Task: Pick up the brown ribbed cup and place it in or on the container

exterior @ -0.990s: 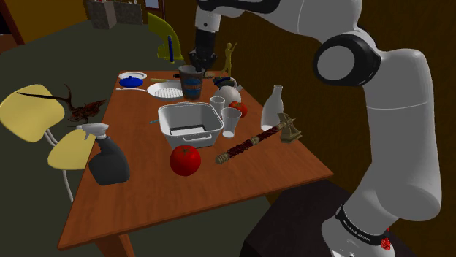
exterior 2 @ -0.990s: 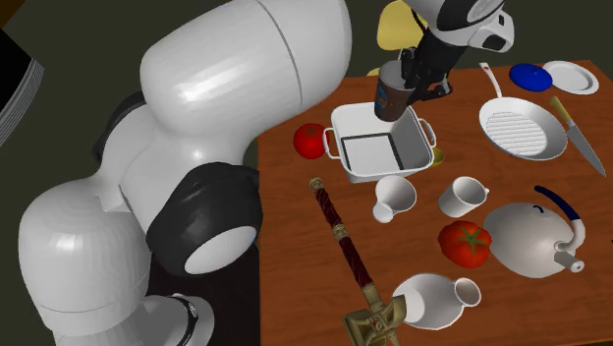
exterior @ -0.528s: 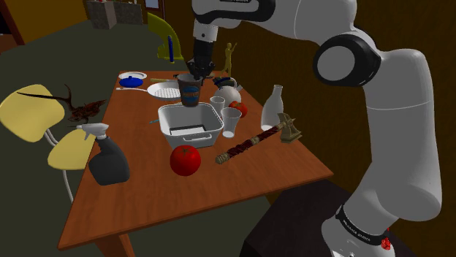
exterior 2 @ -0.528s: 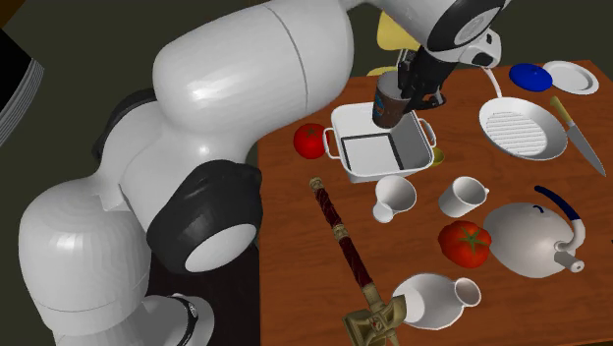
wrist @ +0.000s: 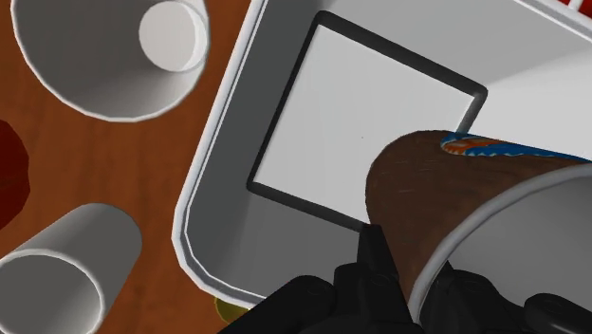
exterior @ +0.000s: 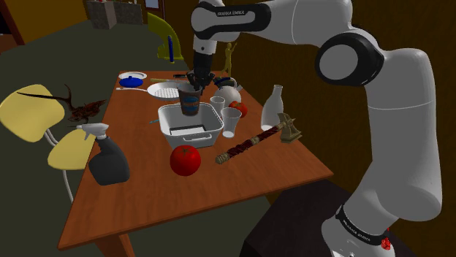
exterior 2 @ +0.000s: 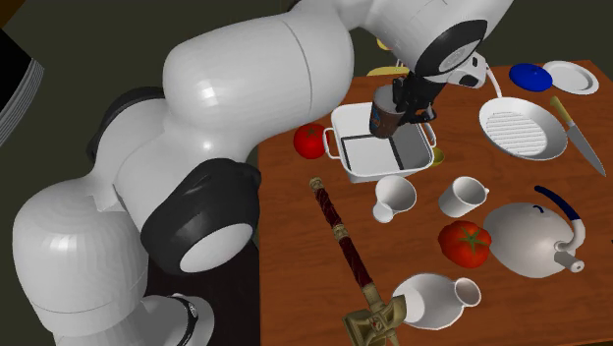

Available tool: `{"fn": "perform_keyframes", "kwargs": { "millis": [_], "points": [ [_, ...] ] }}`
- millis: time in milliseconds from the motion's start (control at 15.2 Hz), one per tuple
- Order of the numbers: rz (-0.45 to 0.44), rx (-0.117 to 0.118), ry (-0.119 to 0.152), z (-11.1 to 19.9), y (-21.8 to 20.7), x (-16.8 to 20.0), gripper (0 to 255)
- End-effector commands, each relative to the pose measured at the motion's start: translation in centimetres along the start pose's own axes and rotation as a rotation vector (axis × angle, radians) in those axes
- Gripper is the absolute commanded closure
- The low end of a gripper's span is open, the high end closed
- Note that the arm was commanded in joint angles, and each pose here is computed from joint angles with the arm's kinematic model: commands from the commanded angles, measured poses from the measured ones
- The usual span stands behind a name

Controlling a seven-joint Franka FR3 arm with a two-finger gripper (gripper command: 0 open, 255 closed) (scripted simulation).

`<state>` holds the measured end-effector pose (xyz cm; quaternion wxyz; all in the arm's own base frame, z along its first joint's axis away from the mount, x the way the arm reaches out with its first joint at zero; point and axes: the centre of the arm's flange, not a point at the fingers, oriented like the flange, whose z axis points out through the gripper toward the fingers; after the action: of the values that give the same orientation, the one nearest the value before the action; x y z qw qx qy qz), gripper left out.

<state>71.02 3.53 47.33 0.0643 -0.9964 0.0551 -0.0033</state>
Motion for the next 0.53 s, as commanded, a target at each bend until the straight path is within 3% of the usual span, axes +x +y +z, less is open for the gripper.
{"fn": "perform_keyframes", "kwargs": {
  "millis": [0, 462],
  "points": [
    [0.000, 0.000, 0.001, 0.9, 0.1, 0.0, 255],
    [0.000, 0.000, 0.001, 2.1, 0.2, 0.0, 255]
  ]
}}
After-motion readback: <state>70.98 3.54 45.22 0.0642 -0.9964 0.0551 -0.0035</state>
